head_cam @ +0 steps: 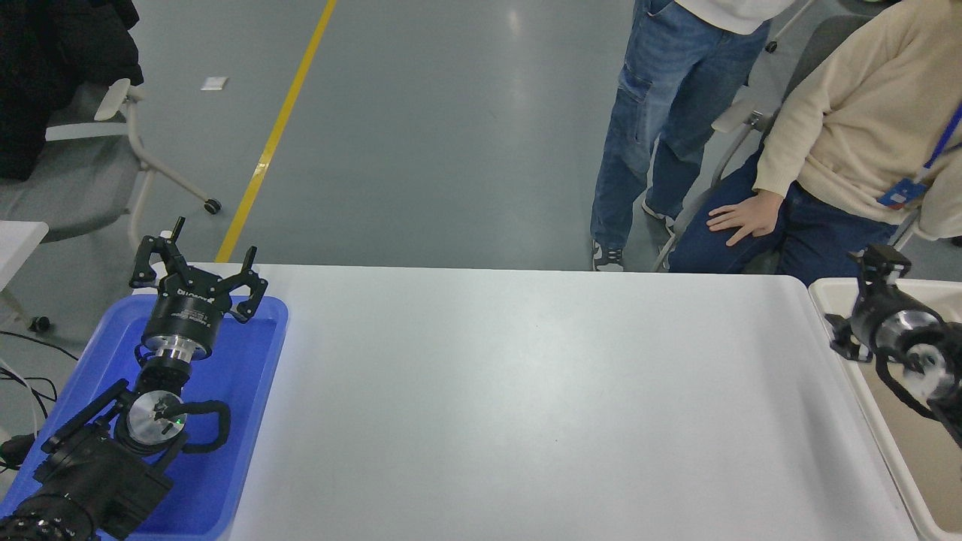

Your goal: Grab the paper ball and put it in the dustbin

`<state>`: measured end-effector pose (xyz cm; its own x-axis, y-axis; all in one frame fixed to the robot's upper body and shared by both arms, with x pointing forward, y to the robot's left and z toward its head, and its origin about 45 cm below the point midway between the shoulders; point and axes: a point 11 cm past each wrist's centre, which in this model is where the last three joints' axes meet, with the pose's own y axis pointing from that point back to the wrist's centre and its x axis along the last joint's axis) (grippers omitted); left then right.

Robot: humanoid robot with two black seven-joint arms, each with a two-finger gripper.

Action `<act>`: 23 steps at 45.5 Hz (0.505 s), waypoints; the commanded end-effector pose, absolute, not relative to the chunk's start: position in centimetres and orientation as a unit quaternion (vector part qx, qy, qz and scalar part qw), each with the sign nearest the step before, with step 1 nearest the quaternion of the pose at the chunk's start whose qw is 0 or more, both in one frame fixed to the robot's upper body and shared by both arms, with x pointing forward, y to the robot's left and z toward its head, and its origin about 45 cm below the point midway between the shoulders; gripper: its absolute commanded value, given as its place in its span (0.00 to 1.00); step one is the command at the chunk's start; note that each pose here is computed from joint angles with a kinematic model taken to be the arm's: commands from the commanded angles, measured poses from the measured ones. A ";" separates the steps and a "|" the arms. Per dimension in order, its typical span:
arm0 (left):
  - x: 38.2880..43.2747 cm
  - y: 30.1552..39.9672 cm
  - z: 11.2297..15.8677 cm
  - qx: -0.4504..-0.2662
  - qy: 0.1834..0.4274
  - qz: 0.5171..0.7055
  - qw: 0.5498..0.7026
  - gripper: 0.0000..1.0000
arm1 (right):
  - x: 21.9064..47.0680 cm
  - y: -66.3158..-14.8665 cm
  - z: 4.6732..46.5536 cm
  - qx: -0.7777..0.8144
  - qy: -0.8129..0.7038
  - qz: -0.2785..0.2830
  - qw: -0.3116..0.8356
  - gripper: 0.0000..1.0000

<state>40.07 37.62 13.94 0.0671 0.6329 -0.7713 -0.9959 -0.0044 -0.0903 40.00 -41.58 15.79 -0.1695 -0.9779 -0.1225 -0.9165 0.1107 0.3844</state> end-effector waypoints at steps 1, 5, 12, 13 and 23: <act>40.07 37.62 13.94 -0.332 0.273 0.626 0.650 1.00 | 40.5 -36.3 17.1 0.661 -0.735 -0.130 -0.078 1.00; 40.07 37.61 13.95 -0.333 0.273 0.625 0.651 1.00 | 39.7 -35.3 16.3 0.659 -0.736 -0.115 -0.102 1.00; 40.07 37.62 13.94 -0.332 0.273 0.626 0.650 1.00 | 39.1 -33.3 16.1 0.670 -0.726 -0.093 -0.125 1.00; 40.07 37.61 13.94 -0.332 0.273 0.626 0.651 1.00 | 39.0 -33.1 16.0 0.672 -0.724 -0.094 -0.124 1.00; 40.07 37.61 13.94 -0.332 0.273 0.626 0.651 1.00 | 38.2 -33.6 13.8 0.665 -0.738 -0.084 -0.079 1.00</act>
<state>40.07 37.62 13.94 0.0671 0.6328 -0.7714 -0.9959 -0.0043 -0.0902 39.23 -34.07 15.50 -0.0892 -0.9565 -0.2776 -0.9960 0.0841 0.0301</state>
